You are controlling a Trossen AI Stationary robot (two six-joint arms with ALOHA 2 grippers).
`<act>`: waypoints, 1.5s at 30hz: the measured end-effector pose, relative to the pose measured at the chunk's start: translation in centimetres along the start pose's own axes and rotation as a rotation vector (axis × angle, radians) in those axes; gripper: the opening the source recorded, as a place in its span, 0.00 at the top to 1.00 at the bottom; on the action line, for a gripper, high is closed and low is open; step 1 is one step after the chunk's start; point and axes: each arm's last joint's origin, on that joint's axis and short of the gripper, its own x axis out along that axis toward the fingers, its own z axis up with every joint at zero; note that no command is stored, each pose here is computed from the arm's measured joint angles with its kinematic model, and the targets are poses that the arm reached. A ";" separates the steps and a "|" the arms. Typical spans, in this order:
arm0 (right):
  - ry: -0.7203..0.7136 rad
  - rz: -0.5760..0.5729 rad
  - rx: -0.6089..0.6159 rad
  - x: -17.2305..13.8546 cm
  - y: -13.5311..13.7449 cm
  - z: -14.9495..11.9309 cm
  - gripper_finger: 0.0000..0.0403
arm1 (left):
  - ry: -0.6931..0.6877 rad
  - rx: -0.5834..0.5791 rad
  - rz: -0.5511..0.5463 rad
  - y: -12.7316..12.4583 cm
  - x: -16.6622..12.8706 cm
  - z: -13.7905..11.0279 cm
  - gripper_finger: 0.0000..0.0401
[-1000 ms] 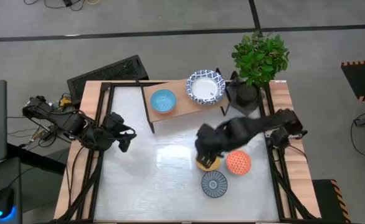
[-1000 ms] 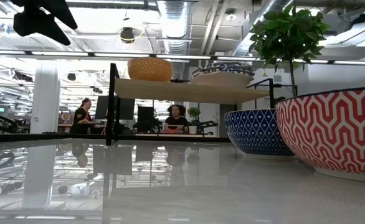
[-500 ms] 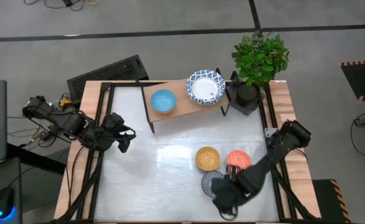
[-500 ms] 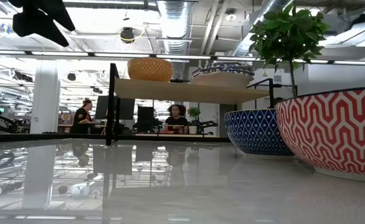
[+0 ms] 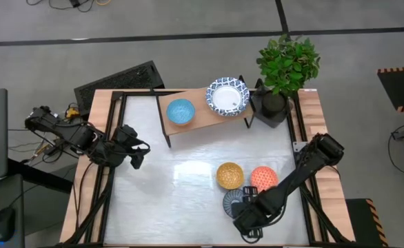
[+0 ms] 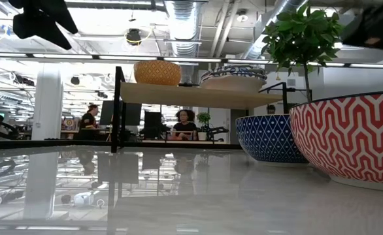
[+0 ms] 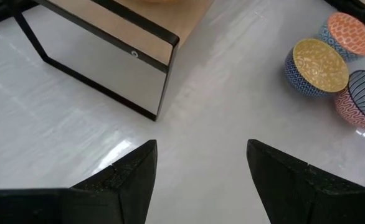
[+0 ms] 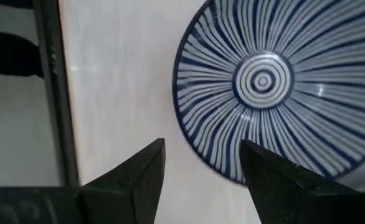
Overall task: Place and stack bowls onto a shelf
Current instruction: Stack the blue bowl on top of the light blue bowl on the shelf
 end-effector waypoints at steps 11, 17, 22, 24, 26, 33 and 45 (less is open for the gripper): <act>-0.080 0.030 -0.062 2.1 -0.4 0.0 0.42 | 0.036 0.012 0.011 0.2 0.0 -0.2 0.42; -0.070 0.022 -0.069 3.4 -1.0 -0.7 0.42 | 0.037 0.009 0.014 0.3 0.0 -0.2 0.42; -0.058 -0.003 -0.059 4.0 -1.6 -1.0 0.45 | 0.036 0.008 0.015 0.3 0.0 -0.2 0.42; -0.065 -0.006 -0.062 4.0 -1.6 -1.0 0.51 | 0.034 0.008 0.016 0.3 0.0 -0.2 0.42; -0.076 0.001 -0.071 4.0 -1.5 -0.9 0.59 | 0.032 0.008 0.017 0.3 0.0 -0.2 0.42; -0.158 0.012 -0.047 3.5 -1.2 -0.2 0.90 | 0.016 0.004 0.027 0.3 0.0 -0.2 0.42; -0.117 0.153 -0.074 -2.1 1.2 2.4 0.90 | 0.021 0.035 0.033 0.4 0.0 -0.2 0.42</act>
